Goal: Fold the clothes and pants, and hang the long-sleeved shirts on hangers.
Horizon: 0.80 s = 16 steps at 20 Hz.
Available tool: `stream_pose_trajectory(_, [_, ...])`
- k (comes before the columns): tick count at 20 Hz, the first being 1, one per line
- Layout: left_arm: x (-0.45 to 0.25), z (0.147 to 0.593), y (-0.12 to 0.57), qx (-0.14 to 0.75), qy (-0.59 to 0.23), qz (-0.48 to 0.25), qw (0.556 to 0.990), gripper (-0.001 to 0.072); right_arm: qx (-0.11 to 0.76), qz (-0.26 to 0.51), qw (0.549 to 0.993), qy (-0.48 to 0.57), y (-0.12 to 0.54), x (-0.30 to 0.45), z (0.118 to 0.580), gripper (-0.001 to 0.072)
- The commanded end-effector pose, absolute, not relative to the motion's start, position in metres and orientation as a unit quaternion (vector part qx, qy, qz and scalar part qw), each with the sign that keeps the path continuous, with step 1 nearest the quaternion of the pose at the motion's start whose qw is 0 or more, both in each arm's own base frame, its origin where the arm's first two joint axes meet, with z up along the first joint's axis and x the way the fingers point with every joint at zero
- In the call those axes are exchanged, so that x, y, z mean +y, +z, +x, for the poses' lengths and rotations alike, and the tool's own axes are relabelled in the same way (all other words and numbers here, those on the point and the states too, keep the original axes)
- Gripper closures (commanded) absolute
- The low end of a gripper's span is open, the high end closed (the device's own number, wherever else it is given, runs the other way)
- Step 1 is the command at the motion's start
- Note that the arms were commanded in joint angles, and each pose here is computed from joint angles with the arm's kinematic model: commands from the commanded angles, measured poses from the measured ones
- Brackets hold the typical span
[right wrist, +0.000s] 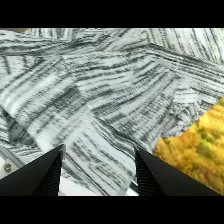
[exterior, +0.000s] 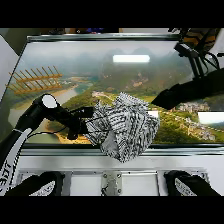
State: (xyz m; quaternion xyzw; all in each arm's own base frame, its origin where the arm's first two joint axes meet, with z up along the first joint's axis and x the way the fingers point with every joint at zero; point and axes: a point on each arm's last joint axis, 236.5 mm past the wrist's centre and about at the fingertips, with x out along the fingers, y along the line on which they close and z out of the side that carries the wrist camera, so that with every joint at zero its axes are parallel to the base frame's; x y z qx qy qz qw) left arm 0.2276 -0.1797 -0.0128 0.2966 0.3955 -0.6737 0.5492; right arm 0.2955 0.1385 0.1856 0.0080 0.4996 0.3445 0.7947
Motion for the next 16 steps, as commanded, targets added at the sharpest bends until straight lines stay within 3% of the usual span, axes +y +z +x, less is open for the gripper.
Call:
stream_pose_trajectory(1, [-0.179,0.225,-0.013,0.397,-0.677,0.295,0.546,0.0695,0.468,0.056,0.803,0.364,0.171,0.112,0.291,0.0245])
stream_pose_trajectory(3, [-0.179,0.225,-0.013,0.397,-0.677,0.295,0.545,0.0695,0.442,0.083,0.803,0.392,0.167,0.113,0.282,0.0245])
stream_pose_trajectory(11, [-0.179,0.221,-0.012,0.400,-0.682,0.292,0.538,0.0695,0.440,0.071,0.803,0.397,0.142,0.113,0.276,0.0241])
stream_pose_trajectory(12, [-0.178,0.221,-0.012,0.400,-0.682,0.292,0.538,0.0695,0.371,-0.060,0.796,0.475,0.143,0.116,0.270,0.0242])
stream_pose_trajectory(13, [-0.178,0.221,-0.012,0.401,-0.682,0.292,0.538,0.0695,0.352,-0.094,0.788,0.496,0.143,0.117,0.267,0.0242])
stream_pose_trajectory(16, [-0.178,0.221,-0.013,0.401,-0.682,0.293,0.537,0.0695,0.303,-0.093,0.775,0.547,0.147,0.133,0.262,0.0244])
